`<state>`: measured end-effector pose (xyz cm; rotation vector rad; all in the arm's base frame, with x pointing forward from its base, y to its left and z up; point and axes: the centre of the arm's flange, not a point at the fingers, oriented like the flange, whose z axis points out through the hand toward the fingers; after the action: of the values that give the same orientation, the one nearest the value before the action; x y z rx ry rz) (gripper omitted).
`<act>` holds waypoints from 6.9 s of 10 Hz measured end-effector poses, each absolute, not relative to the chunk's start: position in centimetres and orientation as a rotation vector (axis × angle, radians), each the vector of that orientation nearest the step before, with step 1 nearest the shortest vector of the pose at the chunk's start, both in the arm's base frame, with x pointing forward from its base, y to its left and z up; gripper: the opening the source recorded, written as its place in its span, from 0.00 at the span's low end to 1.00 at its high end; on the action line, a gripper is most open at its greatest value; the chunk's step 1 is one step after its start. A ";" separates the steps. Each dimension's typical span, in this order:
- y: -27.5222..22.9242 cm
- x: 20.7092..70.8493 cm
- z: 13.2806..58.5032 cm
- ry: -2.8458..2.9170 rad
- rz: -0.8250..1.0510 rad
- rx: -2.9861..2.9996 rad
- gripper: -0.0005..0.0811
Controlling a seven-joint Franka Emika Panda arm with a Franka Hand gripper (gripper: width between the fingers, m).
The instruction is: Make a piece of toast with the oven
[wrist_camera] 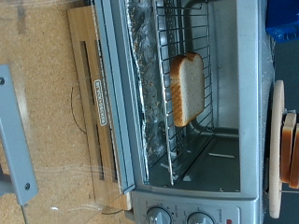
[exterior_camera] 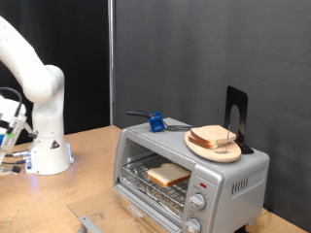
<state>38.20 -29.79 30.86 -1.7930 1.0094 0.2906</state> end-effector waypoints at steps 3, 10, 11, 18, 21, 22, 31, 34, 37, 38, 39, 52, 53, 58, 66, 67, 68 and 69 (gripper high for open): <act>-31.3 39.2 27.5 0.901 0.243 -1.838 1.00; -30.6 41.7 17.9 1.009 0.297 -1.918 1.00; -29.7 41.5 16.9 1.025 0.318 -1.906 1.00; -19.7 38.3 13.5 1.005 0.420 -1.901 1.00; -17.1 38.1 13.5 1.013 0.411 -1.902 1.00; -16.4 38.1 13.7 0.999 0.418 -1.904 1.00; -15.9 38.5 21.8 0.906 0.482 -1.720 1.00; -13.0 39.7 25.2 0.895 0.494 -1.702 1.00; -9.1 39.9 27.2 0.932 0.518 -1.695 1.00; -8.0 39.9 27.6 0.936 0.516 -1.702 1.00; -6.9 39.7 27.8 0.940 0.512 -1.710 1.00; -11.0 37.4 28.3 1.052 0.427 -1.696 1.00; -10.7 37.3 28.4 0.997 0.494 -1.704 1.00; -11.7 45.1 29.9 0.927 0.494 -1.712 1.00; -13.8 52.1 29.8 0.639 0.384 -1.766 1.00; -14.0 53.9 29.5 0.644 0.354 -1.775 1.00; -14.3 55.4 29.3 0.681 0.309 -1.780 1.00; -14.8 57.1 29.2 0.747 0.239 -1.763 1.00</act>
<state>57.13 -14.81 29.19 -1.7629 0.7475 0.2385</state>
